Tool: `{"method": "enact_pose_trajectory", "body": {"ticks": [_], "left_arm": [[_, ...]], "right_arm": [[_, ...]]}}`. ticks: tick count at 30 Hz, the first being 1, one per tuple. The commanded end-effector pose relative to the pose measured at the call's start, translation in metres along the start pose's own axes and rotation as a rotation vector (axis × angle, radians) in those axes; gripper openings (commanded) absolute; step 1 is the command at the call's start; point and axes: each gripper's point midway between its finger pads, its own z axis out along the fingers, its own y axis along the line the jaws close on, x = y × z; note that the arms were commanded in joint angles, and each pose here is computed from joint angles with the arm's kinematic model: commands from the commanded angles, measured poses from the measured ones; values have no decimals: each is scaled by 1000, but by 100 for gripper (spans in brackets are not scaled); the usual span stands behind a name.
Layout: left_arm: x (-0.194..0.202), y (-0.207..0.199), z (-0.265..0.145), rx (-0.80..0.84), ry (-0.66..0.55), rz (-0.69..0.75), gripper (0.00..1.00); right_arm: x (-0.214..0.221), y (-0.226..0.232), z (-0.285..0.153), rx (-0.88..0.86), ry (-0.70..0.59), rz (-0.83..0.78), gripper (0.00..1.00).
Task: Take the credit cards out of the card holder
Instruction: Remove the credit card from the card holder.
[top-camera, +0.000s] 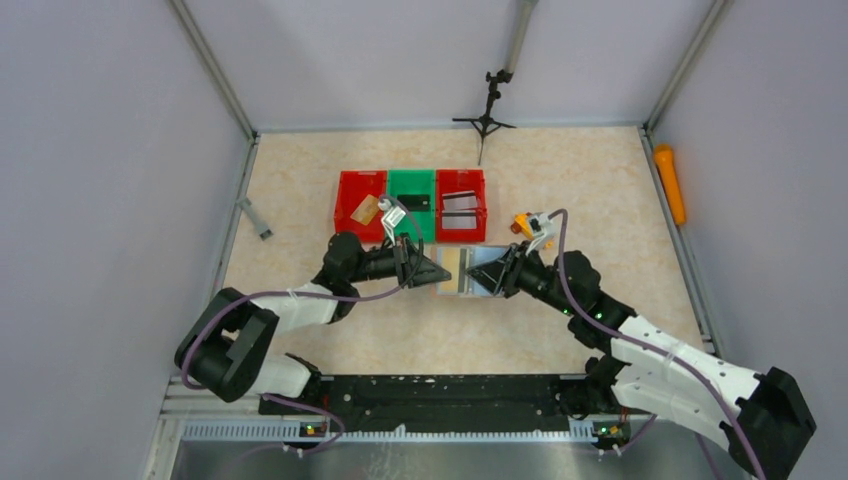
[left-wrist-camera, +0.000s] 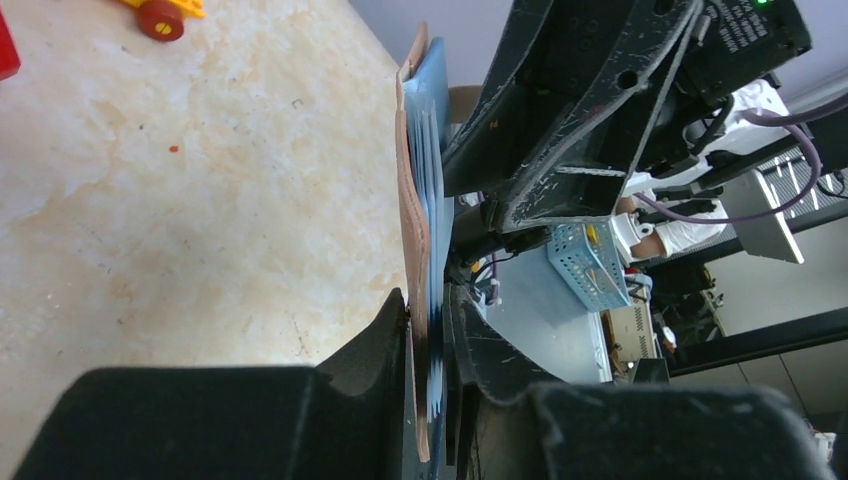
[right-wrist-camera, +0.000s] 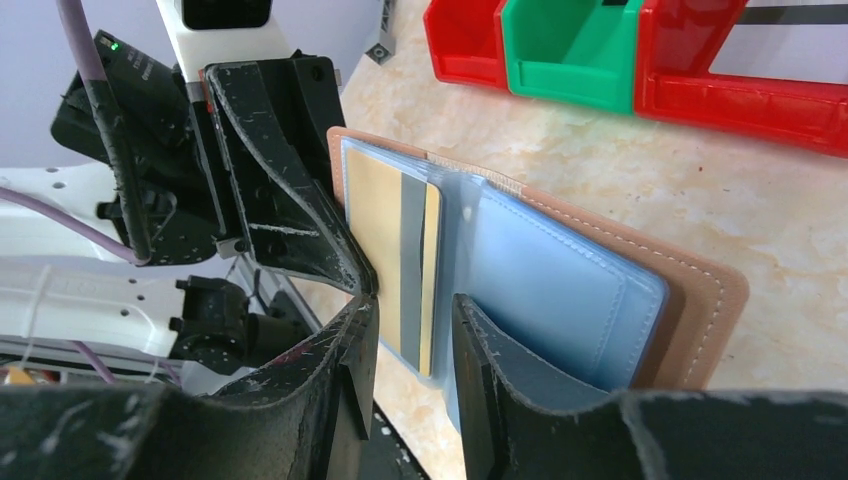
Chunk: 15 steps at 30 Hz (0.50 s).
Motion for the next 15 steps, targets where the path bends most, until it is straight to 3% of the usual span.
{"method": "enact_pose_trajectory", "body": {"ticks": [1,15], "left_arm": [[-13,-41,-2,158,-33,118,7],[-10,-65,-7,268,-40,121,7]], "right_arm": [[-19,21,-2,-79,-66,18,34],[-22,58,-18,-308,-112,89,18]]}}
